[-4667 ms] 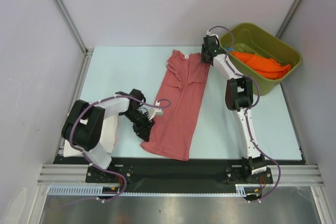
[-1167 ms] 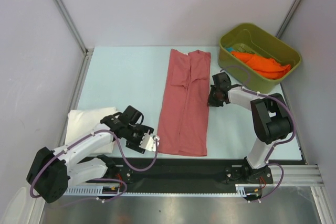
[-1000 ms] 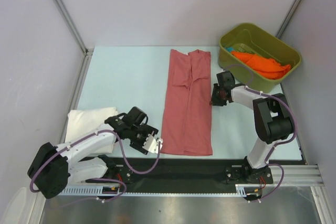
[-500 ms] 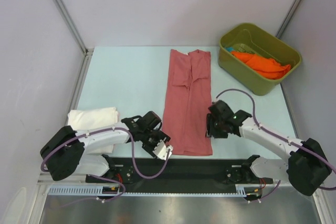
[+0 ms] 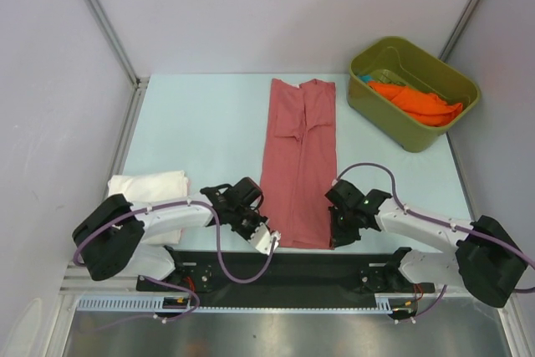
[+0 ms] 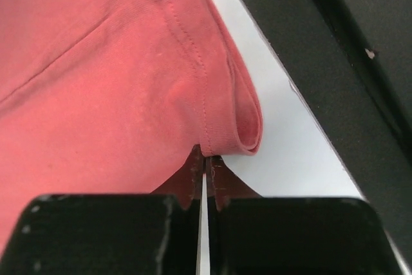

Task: Fold and stack the t-shirts
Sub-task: Fold the tshirt

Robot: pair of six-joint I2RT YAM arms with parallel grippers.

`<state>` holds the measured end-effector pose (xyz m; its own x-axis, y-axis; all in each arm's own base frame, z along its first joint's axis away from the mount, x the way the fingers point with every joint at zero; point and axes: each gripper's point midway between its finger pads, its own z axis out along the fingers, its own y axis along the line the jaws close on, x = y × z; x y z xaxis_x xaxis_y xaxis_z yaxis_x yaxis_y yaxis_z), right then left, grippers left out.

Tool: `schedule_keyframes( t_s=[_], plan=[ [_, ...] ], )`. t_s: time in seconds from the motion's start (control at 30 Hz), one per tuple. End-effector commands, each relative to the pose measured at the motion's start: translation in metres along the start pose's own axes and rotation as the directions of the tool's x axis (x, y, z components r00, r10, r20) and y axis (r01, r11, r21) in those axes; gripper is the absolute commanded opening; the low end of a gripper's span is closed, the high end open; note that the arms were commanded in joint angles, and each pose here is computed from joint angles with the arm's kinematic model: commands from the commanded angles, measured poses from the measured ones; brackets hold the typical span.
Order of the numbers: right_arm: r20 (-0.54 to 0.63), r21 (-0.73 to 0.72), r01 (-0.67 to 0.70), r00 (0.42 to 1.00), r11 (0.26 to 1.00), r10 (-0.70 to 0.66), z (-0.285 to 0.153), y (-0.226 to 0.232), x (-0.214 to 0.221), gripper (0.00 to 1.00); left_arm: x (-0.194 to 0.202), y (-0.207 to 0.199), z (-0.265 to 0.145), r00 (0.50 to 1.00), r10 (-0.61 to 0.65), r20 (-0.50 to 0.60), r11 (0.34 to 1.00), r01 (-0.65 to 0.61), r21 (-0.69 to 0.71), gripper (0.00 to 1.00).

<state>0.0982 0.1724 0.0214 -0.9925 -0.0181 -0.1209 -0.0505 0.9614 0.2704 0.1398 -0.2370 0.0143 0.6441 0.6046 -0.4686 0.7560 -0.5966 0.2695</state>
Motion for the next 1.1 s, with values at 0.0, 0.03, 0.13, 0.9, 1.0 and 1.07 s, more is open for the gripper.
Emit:
schedule_keyframes(
  t_s=[0.0,0.03,0.13,0.9,1.0,1.07],
  plan=[
    [-0.009,-0.09,-0.009,1.0,0.996,0.008,-0.01,0.02,-0.011,0.0,-0.014,0.022,-0.013,0.991,-0.127,0.035,0.99,0.129,-0.06,0.01],
    [0.018,-0.093,-0.035,0.999,0.995,0.037,-0.016,0.016,-0.026,0.0,-0.011,0.031,-0.02,0.974,-0.221,0.053,0.97,0.225,-0.09,0.0],
    [0.105,-0.108,-0.054,0.992,0.993,0.066,-0.039,0.014,-0.07,0.0,-0.002,0.072,-0.047,0.927,-0.36,0.108,0.912,0.374,-0.166,0.0],
    [0.472,-0.114,-0.168,0.858,0.979,0.202,-0.023,-0.037,-0.361,0.0,0.147,0.269,-0.077,0.55,-0.81,0.203,0.461,0.812,-0.358,0.0],
    [0.469,-0.098,-0.174,0.86,0.98,0.2,-0.018,-0.041,-0.365,0.0,0.151,0.276,-0.077,0.542,-0.815,0.206,0.446,0.813,-0.373,0.0],
    [0.46,-0.109,-0.169,0.865,0.98,0.2,-0.013,-0.041,-0.369,0.05,0.159,0.273,-0.071,0.511,-0.839,0.188,0.418,0.826,-0.378,0.01]
  ],
)
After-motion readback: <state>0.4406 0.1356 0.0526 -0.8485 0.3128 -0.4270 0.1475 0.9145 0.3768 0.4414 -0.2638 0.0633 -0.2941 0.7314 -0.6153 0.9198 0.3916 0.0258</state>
